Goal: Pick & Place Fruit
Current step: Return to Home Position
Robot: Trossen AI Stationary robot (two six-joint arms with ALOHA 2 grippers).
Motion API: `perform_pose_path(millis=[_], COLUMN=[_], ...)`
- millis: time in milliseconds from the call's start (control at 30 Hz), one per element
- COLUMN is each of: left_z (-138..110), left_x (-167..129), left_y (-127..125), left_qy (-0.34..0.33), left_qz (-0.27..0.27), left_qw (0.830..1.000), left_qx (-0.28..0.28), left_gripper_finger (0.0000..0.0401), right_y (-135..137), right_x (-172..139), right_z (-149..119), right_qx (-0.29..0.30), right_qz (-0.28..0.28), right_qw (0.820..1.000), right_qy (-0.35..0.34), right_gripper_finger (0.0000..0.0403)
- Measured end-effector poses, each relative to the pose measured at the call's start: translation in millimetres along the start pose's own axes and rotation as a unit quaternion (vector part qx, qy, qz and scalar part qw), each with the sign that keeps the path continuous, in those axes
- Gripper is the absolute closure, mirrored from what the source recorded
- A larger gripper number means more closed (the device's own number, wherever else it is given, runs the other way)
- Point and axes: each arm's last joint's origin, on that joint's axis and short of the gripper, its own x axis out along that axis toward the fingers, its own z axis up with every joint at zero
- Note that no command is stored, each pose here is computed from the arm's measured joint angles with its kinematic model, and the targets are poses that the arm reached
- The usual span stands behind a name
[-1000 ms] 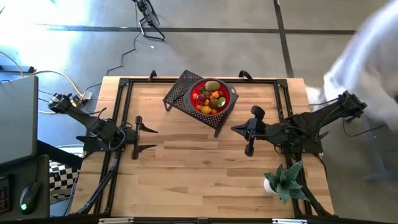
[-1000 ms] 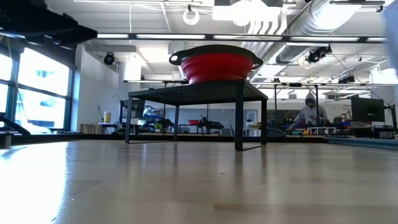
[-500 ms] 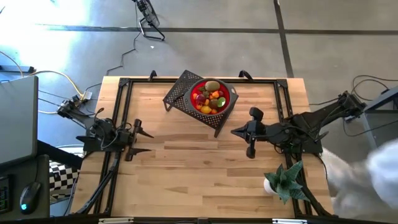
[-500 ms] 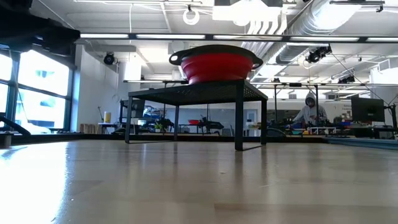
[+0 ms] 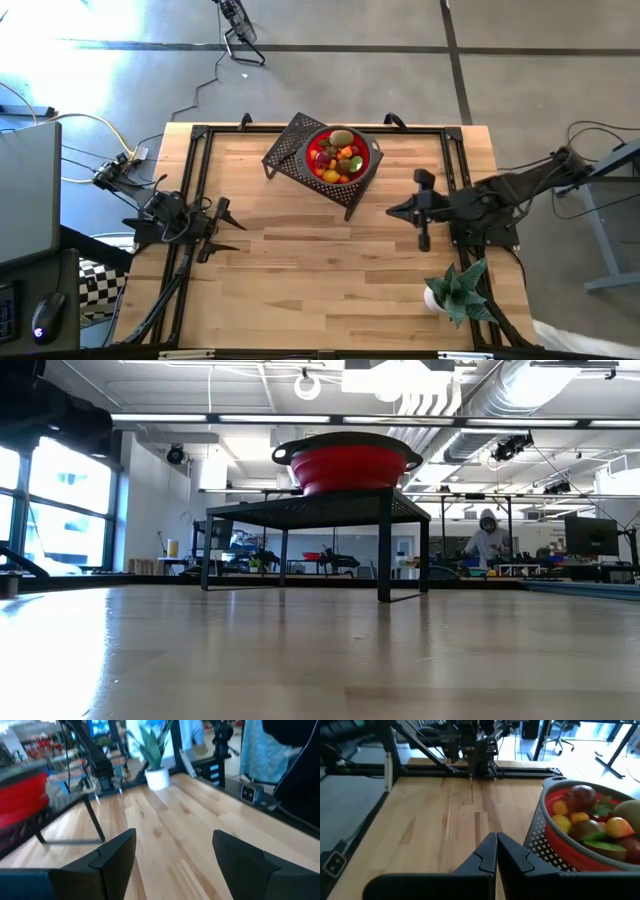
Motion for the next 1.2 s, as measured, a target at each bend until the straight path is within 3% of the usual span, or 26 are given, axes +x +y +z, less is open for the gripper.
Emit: perform_pose_path(millis=[500, 767, 1200], left_z=[0.2, 0.3, 0.5], left_x=[0.0, 0.0, 0.0], left_y=[0.3, 0.3, 0.3], left_qy=[0.000, -0.001, -0.002], left_qz=[0.005, 0.005, 0.005], left_qw=[1.000, 1.000, 1.000], left_qx=[-0.015, -0.003, -0.002], left_gripper_finger=[0.0143, 0.0143, 0.0143], right_y=[-34.2, -42.1, -44.3], right_x=[-53.1, -59.0, -52.9], right_z=[-64.4, -97.7, -135.7], right_qx=[0.070, 0.095, 0.088], right_qz=[0.035, 0.043, 0.060], right_qw=[0.991, 0.983, 0.975], right_qy=[-0.107, -0.148, -0.194], right_gripper_finger=[0.0399, 0.0399, 0.0399])
